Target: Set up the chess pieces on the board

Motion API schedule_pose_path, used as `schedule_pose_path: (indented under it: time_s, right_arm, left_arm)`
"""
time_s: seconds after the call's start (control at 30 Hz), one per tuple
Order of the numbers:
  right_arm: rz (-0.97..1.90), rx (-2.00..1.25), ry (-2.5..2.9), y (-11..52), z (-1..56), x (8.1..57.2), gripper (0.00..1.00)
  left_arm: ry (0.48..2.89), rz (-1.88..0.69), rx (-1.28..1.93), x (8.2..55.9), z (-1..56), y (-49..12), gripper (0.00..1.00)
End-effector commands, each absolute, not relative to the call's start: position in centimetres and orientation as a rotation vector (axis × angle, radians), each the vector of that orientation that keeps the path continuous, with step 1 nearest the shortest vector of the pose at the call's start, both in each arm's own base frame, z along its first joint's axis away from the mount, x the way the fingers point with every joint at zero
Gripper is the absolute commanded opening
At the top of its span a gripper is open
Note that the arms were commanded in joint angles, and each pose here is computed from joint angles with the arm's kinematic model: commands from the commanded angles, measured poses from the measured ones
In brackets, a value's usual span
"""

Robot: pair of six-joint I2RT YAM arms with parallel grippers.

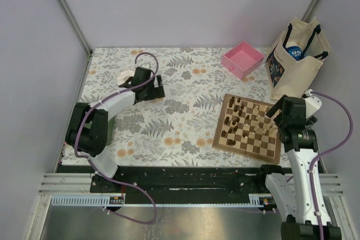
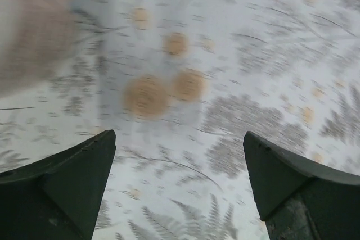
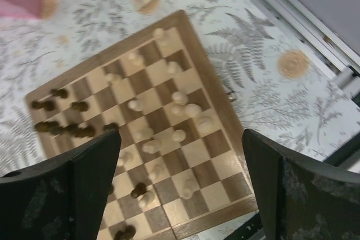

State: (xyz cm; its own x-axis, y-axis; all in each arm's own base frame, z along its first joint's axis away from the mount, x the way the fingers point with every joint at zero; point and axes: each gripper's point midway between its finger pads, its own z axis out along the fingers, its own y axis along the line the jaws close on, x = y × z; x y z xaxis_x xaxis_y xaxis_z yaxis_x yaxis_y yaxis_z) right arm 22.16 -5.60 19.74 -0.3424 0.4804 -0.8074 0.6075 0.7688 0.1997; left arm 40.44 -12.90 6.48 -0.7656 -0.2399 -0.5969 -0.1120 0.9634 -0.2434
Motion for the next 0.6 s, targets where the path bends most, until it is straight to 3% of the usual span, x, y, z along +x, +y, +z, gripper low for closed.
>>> schedule_pose_path:
  time_s: [0.0,0.3,0.57]
  right_arm:
    - [-0.261,1.009,1.992,-8.6,18.0,22.3,0.99]
    - [0.020,1.292,1.994,-12.7,15.4,25.5,0.99]
    - [0.094,1.402,2.005,-13.7,10.3,26.0,0.99]
  left_arm:
    - [2.262,-0.446,0.002,39.4,14.2,-20.4,0.99]
    - [2.200,-0.880,0.187,35.9,16.3,-30.7,0.99]
    - [2.248,-0.988,0.204,33.8,14.0,-34.1,0.99]
